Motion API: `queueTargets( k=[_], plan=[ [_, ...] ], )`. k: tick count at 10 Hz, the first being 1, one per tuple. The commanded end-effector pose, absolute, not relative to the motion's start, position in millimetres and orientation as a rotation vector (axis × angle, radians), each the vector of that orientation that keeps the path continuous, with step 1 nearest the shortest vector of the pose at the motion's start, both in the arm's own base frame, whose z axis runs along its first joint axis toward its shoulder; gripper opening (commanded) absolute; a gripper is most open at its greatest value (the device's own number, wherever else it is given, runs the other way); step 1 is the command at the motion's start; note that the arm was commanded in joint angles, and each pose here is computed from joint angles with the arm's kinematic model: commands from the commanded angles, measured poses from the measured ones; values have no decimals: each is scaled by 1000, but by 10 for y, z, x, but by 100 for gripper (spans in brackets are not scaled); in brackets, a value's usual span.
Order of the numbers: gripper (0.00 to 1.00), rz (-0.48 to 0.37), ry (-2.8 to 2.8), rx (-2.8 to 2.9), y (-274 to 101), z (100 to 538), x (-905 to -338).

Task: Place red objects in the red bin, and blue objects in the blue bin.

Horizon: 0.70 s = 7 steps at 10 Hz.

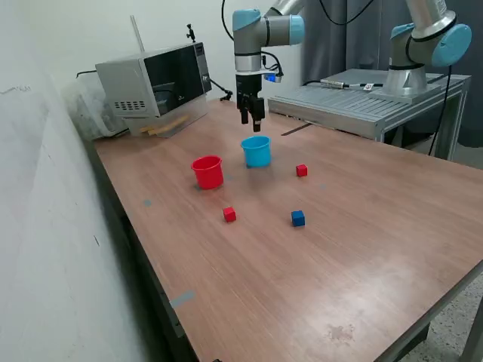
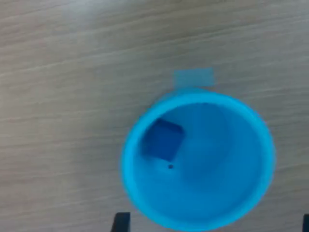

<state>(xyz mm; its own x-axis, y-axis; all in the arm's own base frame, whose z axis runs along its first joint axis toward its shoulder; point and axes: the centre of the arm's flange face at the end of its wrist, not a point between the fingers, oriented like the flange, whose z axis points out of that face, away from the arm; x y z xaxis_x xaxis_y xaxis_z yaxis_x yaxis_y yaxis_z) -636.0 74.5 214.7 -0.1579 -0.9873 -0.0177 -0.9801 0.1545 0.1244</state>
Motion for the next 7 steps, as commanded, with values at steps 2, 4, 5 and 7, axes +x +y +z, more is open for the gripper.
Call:
queueTargets(
  k=[2, 4, 5, 7],
  plan=[
    [100, -162, -1978, 2330, -998, 2214, -6327],
    [100, -161, -1691, 2542, -1690, 2270, -6205],
    [100, -170, -1594, 2595, -1921, 2305, -6163],
    [100, -189, -1323, 2734, -2298, 2371, -6082]
  ],
)
